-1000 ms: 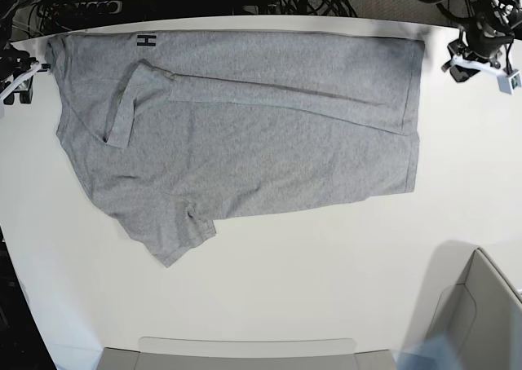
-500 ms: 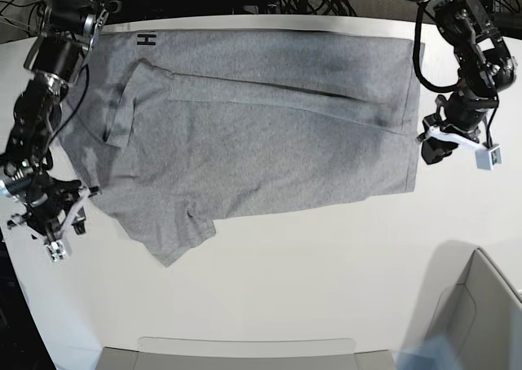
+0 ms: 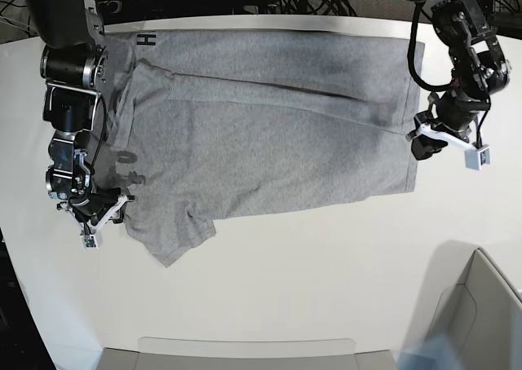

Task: Fold the T-shirt properly
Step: 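Release the shirt and move both grippers toward the hem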

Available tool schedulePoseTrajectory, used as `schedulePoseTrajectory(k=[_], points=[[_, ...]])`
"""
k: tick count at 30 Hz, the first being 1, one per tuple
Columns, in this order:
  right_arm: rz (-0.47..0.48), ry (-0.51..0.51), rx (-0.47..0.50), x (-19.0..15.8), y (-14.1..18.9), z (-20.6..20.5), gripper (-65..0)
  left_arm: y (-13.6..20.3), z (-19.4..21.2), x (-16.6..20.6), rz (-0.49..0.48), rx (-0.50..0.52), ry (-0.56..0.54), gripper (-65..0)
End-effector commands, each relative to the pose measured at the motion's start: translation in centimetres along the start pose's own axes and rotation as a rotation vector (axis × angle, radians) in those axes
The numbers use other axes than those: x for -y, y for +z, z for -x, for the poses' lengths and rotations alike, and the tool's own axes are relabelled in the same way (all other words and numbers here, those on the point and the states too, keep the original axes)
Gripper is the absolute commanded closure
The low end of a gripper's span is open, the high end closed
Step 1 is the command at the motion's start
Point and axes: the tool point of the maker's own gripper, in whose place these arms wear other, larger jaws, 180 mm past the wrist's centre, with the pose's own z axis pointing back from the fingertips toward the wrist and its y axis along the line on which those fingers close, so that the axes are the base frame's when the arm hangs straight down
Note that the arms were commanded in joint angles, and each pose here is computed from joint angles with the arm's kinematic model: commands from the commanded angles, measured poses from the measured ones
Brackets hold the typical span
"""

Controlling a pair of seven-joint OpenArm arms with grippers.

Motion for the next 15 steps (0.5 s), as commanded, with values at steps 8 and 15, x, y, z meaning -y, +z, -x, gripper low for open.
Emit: schedulePoseTrajectory(k=[8,15], points=[[-0.009,0.018,-0.124,-0.5,0.1,3.3,-21.1,-1.7,-3.4,0.2,0.027,0.056,0.021,-16.7],[0.023,0.064,-0.261,1.7,2.0,10.4,0.0,-4.4,-4.0,-0.6,0.035,0.023,0.102,-21.7]])
